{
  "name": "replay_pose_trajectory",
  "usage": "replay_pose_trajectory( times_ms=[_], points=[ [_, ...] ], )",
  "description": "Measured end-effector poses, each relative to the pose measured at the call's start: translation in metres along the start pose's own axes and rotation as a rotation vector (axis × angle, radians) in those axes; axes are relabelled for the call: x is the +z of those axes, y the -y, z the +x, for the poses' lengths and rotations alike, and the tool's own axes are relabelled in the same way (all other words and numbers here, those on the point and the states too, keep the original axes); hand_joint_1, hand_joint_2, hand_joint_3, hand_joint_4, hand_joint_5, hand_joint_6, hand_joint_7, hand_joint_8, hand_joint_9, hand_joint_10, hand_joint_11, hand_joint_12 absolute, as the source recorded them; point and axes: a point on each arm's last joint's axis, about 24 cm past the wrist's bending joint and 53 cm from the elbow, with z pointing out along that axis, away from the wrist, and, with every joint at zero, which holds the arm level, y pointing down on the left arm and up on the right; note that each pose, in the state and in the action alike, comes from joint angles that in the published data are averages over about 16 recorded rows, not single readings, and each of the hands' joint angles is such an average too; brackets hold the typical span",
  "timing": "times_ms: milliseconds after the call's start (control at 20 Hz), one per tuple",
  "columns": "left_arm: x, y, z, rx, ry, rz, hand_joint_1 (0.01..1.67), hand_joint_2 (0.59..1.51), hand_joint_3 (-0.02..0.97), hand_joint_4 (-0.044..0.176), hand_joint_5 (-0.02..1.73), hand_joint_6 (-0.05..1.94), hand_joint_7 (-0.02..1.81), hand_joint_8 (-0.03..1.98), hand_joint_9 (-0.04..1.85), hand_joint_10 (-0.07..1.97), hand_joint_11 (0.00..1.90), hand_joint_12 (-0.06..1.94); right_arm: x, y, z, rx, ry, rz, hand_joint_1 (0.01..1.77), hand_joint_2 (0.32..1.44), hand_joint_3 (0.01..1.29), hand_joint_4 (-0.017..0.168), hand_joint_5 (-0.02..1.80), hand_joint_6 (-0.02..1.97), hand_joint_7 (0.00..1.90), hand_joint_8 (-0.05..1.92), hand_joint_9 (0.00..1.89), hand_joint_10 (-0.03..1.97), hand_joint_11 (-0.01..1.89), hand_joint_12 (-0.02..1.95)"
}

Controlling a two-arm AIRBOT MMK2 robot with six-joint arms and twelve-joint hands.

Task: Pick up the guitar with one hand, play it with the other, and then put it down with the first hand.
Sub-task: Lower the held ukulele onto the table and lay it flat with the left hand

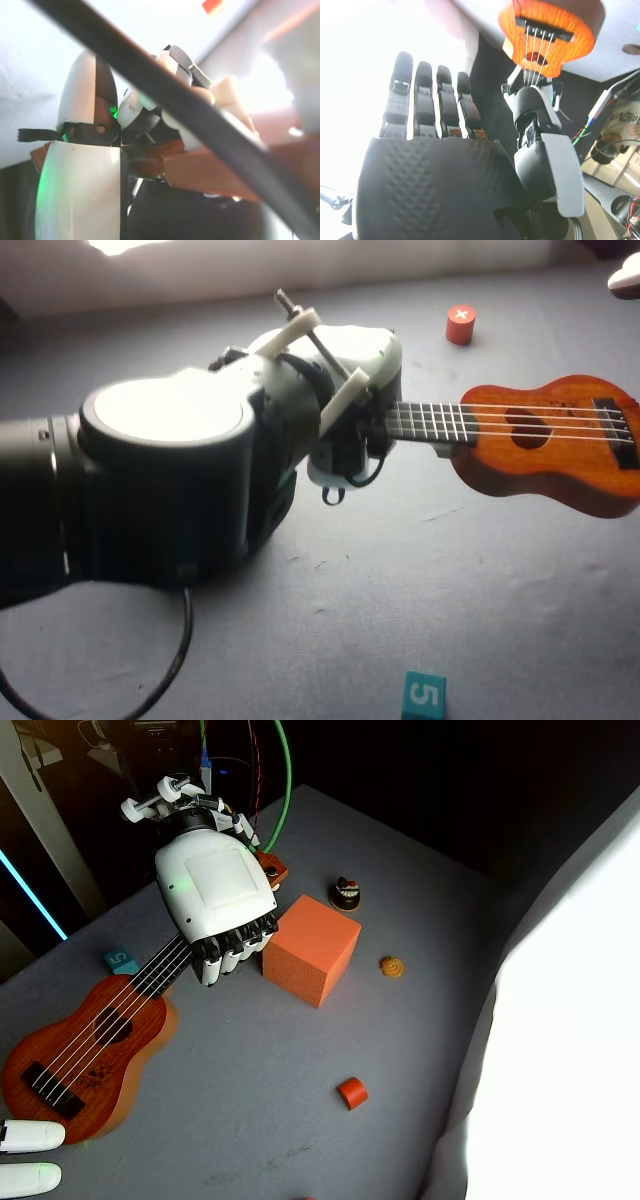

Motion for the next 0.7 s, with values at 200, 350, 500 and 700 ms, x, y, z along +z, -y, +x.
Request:
replay_pose_trajectory(
  times_ms=[200,350,500,700],
  points=[
    [-0.001,-0.006,0.013,-0.015,0.003,0.011,1.49,1.083,-0.017,-0.003,1.23,1.89,1.32,1.98,1.40,1.92,1.41,1.93,0.001,-0.003,0.001,-0.006,-0.002,-0.013,0.18,1.37,0.02,0.003,0.03,0.38,0.18,0.01,0.02,0.37,0.02,0.72],
    [-0.001,-0.011,0.023,-0.022,0.003,0.015,1.49,1.084,-0.018,-0.003,1.23,1.89,1.32,1.98,1.40,1.92,1.41,1.93,0.001,-0.006,0.002,-0.007,-0.003,-0.024,0.18,1.37,0.02,0.004,0.02,0.39,0.19,0.01,0.01,0.37,0.02,0.75],
    [0.001,-0.017,0.032,-0.025,0.000,0.014,1.49,1.084,-0.018,-0.003,1.23,1.89,1.32,1.98,1.40,1.92,1.42,1.93,0.001,-0.008,0.003,-0.008,-0.006,-0.033,0.17,1.37,0.02,0.005,0.02,0.40,0.19,0.02,0.01,0.37,0.02,0.77],
    [0.004,-0.021,0.042,-0.023,-0.003,0.018,1.49,1.084,-0.017,-0.004,1.22,1.89,1.32,1.98,1.40,1.92,1.42,1.93,0.002,-0.011,0.004,-0.011,-0.010,-0.042,0.16,1.37,0.02,0.006,0.02,0.40,0.20,0.02,0.01,0.38,0.02,0.76]
  ],
)
